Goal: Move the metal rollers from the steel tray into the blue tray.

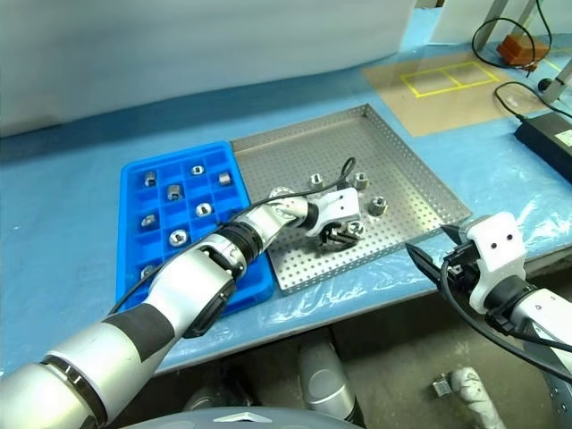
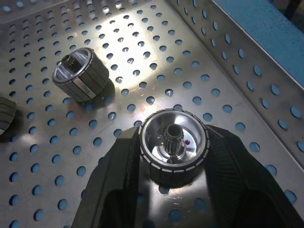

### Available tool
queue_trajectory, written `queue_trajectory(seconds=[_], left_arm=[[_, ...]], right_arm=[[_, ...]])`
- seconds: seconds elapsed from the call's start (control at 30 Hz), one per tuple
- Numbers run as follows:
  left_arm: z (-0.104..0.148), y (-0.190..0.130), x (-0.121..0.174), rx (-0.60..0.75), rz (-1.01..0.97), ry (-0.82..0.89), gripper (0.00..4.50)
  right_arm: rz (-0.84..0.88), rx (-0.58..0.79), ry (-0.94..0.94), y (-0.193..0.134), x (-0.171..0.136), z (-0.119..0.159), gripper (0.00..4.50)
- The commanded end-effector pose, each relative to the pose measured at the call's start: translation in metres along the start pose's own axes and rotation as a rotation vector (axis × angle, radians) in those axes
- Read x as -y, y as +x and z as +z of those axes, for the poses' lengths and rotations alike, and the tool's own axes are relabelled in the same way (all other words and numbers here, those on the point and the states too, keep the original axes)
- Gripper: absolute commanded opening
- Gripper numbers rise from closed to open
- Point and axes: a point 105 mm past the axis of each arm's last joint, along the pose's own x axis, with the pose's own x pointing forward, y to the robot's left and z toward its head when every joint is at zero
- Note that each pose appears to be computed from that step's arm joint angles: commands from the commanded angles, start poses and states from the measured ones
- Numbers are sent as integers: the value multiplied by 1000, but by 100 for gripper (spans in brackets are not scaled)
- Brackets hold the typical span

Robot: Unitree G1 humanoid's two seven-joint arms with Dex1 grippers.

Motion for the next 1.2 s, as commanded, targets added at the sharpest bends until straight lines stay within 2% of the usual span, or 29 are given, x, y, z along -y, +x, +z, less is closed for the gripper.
queue_trajectory(seconds=[0.03, 0.13, 0.2, 0.27, 0.43, 0.63, 0.73, 0.87, 1.07, 1.2], left_arm=[[37, 13, 4, 155, 37, -6, 169], [37, -6, -21, 176, 149, 24, 169], [44, -25, -35, 251, 182, 26, 169], [47, -47, -43, 322, 181, 46, 169], [36, -103, -57, 371, 187, 27, 169], [33, -169, -46, 394, 196, 7, 169], [23, -190, -43, 339, 240, -8, 169], [-3, -211, -39, 236, 279, -56, 169], [-38, -230, -16, 124, 292, -131, 169], [-49, -234, 1, 113, 281, -189, 169]], right_arm=[[-5, 26, -40, 4, 3, 7, 361], [10, 36, -42, 8, 4, 9, 361], [30, 47, -46, 13, 4, 12, 361], [57, 55, -56, 20, 3, 15, 361], [203, 110, -101, 49, -13, 32, 361], [357, 253, -127, 94, -36, 72, 361], [462, 305, -134, 113, -55, 89, 361], [601, 319, -175, 131, -83, 94, 361], [668, 331, -179, 143, -94, 94, 361], [693, 333, -177, 146, -99, 92, 361]])
